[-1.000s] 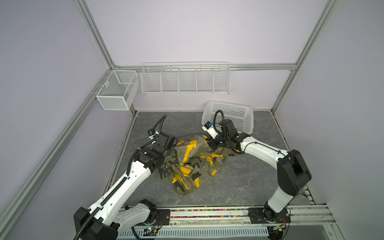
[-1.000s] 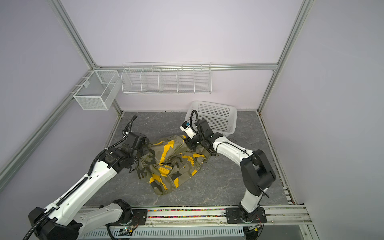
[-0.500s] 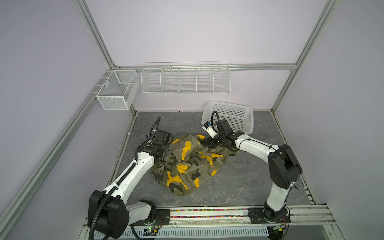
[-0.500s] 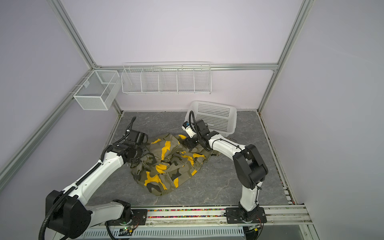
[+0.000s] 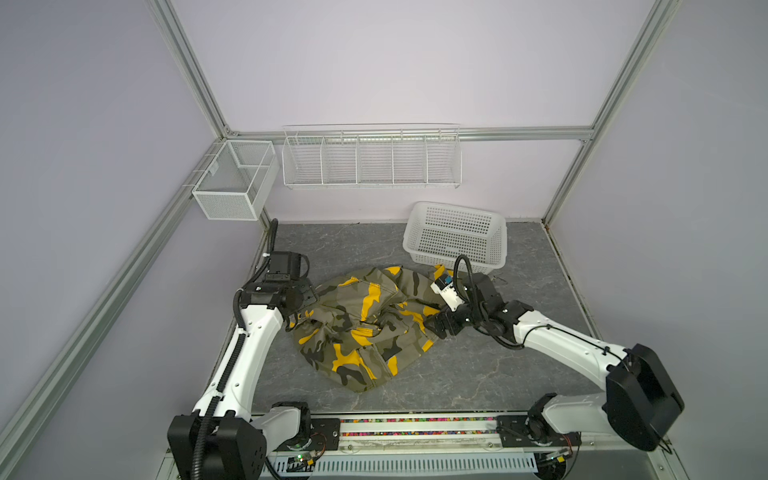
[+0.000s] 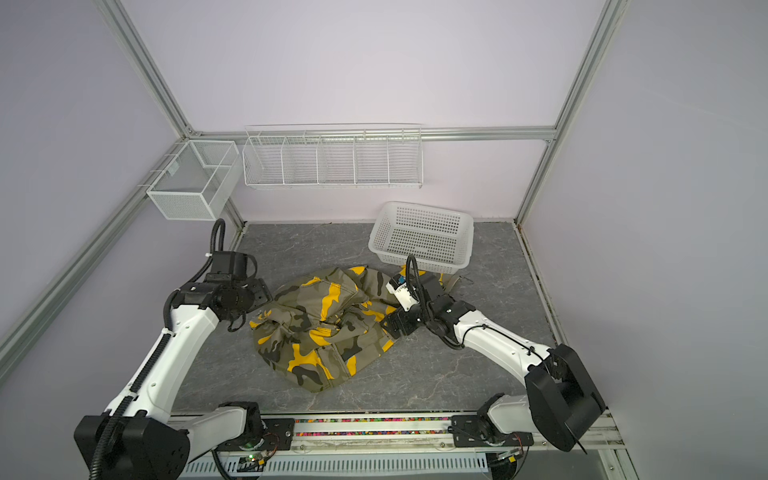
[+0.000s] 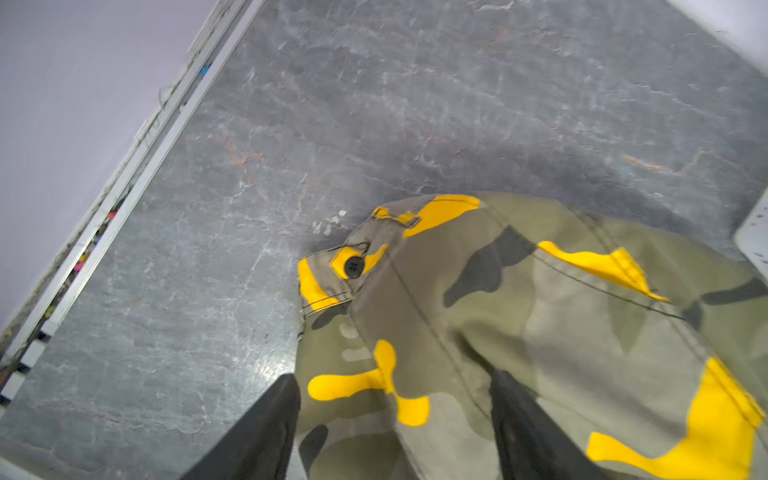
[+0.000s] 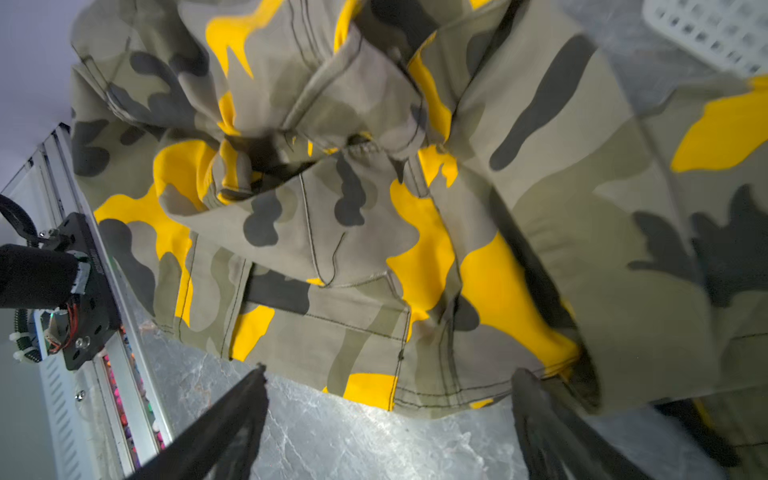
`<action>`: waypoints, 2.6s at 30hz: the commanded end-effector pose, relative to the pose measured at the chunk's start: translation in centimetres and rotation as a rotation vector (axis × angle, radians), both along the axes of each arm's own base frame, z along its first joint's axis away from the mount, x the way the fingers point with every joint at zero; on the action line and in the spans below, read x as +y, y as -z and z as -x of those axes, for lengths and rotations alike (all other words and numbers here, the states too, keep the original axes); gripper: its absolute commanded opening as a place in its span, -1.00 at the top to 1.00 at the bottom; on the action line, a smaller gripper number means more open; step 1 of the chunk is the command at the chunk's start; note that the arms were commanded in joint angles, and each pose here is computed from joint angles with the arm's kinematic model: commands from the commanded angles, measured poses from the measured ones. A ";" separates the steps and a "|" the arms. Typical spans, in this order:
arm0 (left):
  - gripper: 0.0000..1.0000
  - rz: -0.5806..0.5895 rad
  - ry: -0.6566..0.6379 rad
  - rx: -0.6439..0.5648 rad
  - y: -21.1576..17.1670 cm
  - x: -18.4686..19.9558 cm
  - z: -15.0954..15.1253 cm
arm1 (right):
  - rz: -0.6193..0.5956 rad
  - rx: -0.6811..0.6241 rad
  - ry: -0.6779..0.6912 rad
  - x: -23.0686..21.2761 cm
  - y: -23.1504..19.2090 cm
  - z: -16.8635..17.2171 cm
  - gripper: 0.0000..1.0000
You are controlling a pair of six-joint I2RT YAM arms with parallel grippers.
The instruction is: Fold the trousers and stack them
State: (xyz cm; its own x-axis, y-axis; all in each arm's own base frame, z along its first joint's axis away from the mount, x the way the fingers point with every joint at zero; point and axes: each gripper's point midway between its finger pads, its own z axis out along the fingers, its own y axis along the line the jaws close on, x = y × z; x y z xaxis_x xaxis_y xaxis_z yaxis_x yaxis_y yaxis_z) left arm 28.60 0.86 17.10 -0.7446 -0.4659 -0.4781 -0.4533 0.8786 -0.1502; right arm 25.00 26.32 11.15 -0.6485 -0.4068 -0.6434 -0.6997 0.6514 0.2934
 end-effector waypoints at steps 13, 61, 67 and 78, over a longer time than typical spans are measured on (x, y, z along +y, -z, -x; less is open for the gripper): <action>-0.47 0.137 -0.188 0.187 10.7 2.7 4.0 | 0.294 -0.098 -0.042 0.3 7.9 -3.1 -0.92; 0.91 -0.026 0.277 0.109 -3.7 -7.2 -2.7 | 0.305 -0.366 0.353 -13.8 -13.6 -2.7 0.87; 0.60 0.021 0.315 0.204 3.4 -9.2 -5.4 | 0.301 -0.198 0.407 -13.0 -5.2 -4.0 0.87; -0.19 -0.050 0.289 0.218 3.0 -8.0 -6.4 | 0.433 0.003 0.463 -15.1 4.2 -5.4 0.87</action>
State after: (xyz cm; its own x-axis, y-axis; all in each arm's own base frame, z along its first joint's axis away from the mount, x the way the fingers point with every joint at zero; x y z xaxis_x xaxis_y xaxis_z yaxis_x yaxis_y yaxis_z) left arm 34.83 -7.95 10.83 -0.9509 -0.1971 -0.2387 -0.1921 0.9804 -0.0443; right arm 30.12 11.74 8.04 -0.8066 -0.3370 -0.4856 -0.3474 0.9349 -0.0719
